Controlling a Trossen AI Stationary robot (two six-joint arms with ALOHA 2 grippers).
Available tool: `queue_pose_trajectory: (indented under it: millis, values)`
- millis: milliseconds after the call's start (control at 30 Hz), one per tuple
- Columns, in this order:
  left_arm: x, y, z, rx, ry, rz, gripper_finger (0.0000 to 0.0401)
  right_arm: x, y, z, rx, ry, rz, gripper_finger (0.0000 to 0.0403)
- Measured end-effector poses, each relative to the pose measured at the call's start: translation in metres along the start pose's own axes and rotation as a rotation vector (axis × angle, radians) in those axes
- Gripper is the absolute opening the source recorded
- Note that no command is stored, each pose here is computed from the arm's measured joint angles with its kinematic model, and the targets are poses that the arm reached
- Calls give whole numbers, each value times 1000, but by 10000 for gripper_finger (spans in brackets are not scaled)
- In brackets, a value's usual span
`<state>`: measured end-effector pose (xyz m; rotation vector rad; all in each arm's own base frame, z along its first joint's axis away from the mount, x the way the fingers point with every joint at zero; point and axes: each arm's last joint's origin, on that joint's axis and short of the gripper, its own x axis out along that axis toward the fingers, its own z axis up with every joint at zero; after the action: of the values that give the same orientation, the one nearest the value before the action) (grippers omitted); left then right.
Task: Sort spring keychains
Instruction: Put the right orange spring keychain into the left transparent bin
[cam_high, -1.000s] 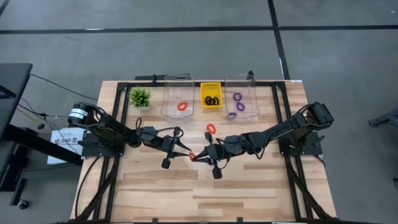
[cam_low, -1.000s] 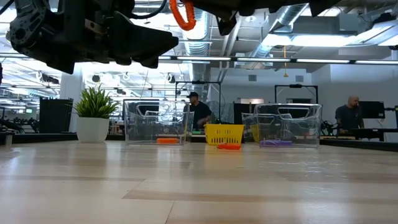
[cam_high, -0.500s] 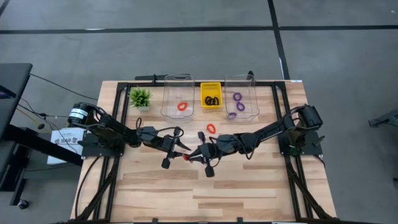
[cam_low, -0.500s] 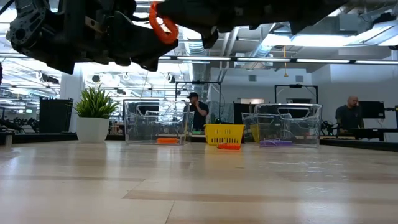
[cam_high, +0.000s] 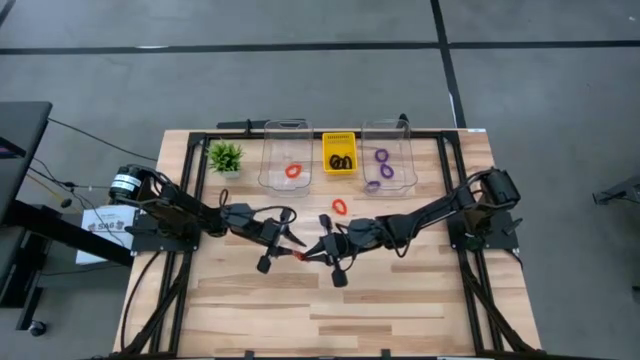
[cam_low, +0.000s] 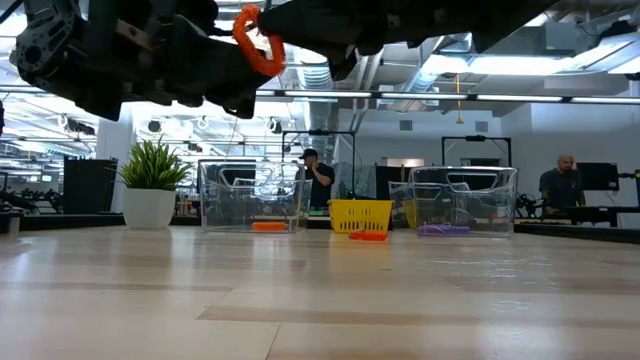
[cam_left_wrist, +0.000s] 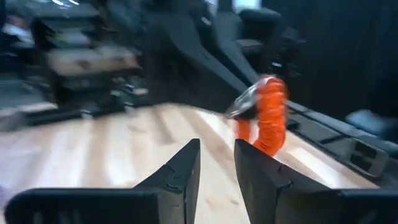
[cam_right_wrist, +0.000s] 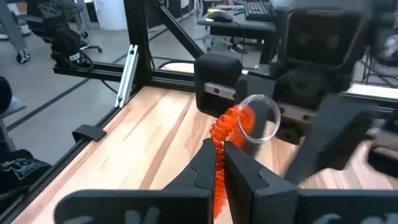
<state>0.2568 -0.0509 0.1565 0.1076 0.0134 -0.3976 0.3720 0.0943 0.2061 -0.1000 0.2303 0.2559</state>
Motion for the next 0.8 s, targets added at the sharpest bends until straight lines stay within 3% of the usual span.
queue_pose_trajectory:
  millis: [300,567,800]
  values:
    - [-1,-7,-5,-58,35,-208,97,-9,7,9,-4,14,-4,8]
    - [-1,-6,-5,-55,35,-185,97,-9,7,8,-12,25,-19,8]
    - [0,-3,-4,-48,33,-90,97,-9,7,9,-8,24,-19,8]
